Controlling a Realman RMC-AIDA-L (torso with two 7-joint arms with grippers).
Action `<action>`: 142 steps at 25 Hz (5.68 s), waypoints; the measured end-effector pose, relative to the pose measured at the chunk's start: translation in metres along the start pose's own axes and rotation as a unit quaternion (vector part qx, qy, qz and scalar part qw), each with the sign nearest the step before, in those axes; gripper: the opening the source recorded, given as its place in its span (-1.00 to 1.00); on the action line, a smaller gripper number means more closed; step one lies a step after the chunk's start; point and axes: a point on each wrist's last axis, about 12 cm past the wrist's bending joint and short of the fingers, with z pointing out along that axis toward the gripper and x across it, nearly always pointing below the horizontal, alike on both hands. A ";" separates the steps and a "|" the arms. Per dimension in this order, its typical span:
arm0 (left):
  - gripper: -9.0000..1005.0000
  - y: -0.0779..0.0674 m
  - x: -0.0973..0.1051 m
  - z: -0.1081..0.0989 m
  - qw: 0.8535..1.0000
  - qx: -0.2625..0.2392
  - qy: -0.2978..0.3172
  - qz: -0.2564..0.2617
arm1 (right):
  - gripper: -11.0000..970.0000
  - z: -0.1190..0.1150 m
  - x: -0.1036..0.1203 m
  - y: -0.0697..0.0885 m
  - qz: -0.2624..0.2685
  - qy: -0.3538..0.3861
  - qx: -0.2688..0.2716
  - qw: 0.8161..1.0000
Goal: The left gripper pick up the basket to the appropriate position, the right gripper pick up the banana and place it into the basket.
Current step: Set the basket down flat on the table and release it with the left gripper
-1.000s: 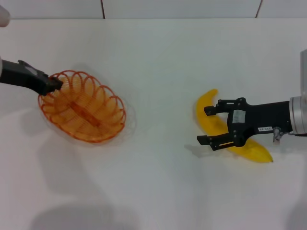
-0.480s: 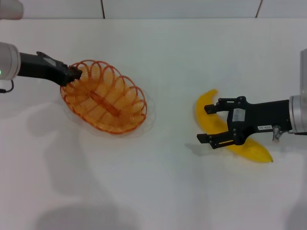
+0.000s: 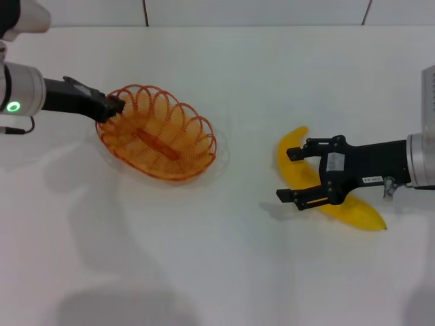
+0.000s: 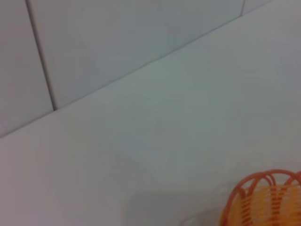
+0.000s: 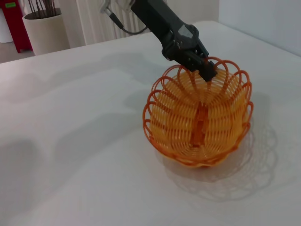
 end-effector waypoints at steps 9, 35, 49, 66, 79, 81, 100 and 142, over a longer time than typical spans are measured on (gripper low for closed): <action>-0.81 -0.004 0.016 0.006 1.000 0.006 0.009 -0.028 | 0.84 0.001 0.001 0.000 -0.001 0.006 -0.002 1.000; -0.81 -0.004 -0.002 0.001 0.999 0.015 -0.034 -0.010 | 0.84 0.004 0.004 0.001 0.005 0.013 -0.005 1.000; -0.82 -0.017 -0.036 -0.002 0.995 0.039 -0.094 0.020 | 0.84 0.004 0.004 0.001 0.005 0.013 -0.003 1.000; -0.82 -0.010 -0.002 -0.006 0.988 0.028 -0.130 -0.081 | 0.84 0.004 0.003 0.000 0.006 0.013 -0.003 1.000; -0.82 -0.010 0.031 0.007 0.984 0.013 -0.108 -0.141 | 0.84 0.005 0.003 0.000 0.005 0.021 -0.009 1.000; -0.82 -0.009 0.035 0.008 0.983 0.006 -0.106 -0.148 | 0.84 0.006 0.004 0.001 0.006 0.021 -0.009 1.000; -0.82 -0.014 0.051 0.013 0.975 0.010 -0.120 -0.186 | 0.84 0.010 0.002 0.001 0.007 0.024 -0.017 1.000; -0.82 -0.014 0.059 0.012 0.975 0.008 -0.115 -0.191 | 0.84 0.001 -0.015 -0.001 -0.004 -0.034 -0.014 0.999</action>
